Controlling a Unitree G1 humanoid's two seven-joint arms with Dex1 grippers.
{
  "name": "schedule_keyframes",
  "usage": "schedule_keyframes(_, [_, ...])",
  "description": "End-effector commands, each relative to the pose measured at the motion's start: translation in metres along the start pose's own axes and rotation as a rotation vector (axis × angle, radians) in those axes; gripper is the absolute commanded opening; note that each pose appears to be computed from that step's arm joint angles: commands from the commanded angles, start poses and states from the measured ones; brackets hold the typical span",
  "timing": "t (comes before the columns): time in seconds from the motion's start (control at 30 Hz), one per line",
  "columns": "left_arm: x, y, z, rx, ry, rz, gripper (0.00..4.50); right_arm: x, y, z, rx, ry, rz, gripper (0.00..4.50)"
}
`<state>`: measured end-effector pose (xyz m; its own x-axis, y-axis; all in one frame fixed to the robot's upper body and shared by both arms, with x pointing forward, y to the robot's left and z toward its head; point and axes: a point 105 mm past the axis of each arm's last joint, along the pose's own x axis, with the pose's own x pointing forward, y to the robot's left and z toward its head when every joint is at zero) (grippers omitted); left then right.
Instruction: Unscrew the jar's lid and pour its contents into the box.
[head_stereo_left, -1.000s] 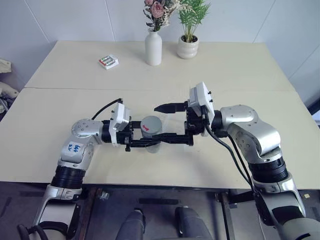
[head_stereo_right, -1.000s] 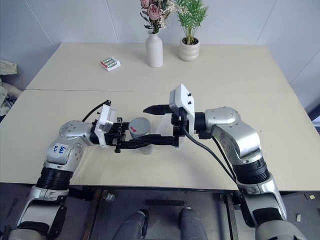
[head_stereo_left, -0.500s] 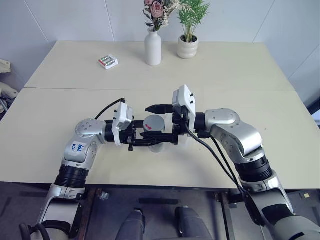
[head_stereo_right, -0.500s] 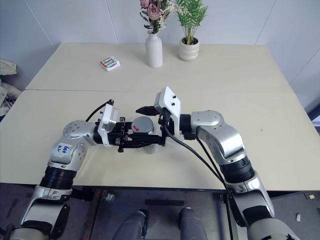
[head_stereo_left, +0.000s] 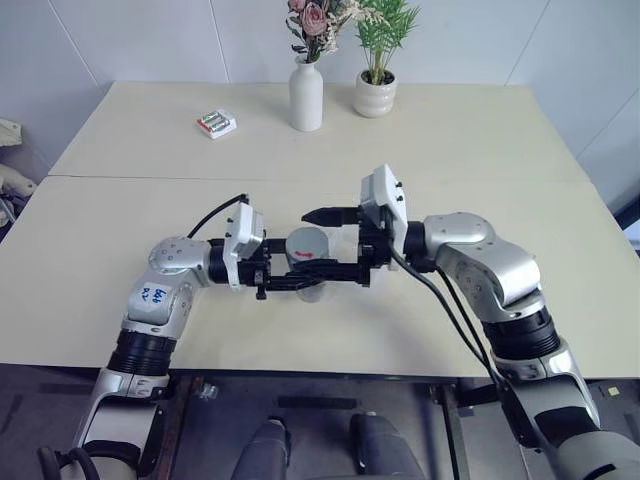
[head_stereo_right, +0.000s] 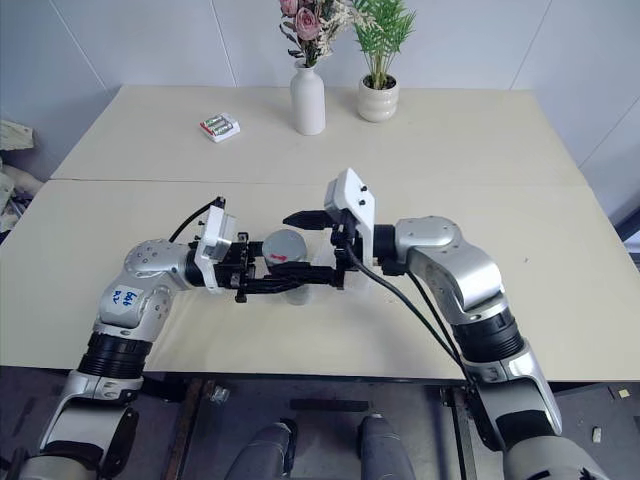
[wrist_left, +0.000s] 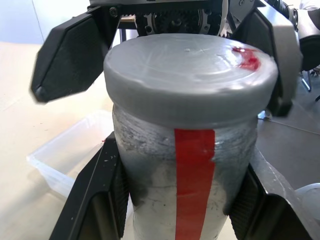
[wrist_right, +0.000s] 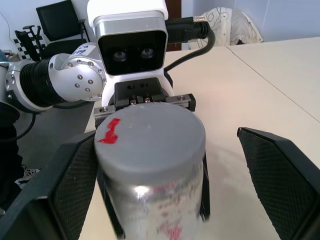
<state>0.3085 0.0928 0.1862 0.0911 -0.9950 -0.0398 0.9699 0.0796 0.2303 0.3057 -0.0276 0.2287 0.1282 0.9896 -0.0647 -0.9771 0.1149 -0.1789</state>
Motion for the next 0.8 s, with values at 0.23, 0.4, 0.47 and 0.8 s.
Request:
schedule_keyframes(0.23, [-0.001,-0.007,0.005,0.041,0.007,-0.029,2.12,-0.040,-0.024,0.020,-0.050,-0.022,-0.108,4.49])
schedule_keyframes(0.4, [-0.002,-0.007,0.004,0.040,0.007,-0.026,2.12,-0.049,-0.029,0.016,-0.027,-0.009,-0.136,4.49])
schedule_keyframes(0.47, [-0.002,-0.007,0.004,0.038,0.007,-0.023,2.12,-0.058,-0.033,0.009,-0.006,0.011,-0.158,4.49])
schedule_keyframes(0.8, [-0.007,-0.007,0.001,0.038,0.033,-0.009,2.12,-0.061,-0.007,0.023,0.027,-0.020,-0.050,4.49])
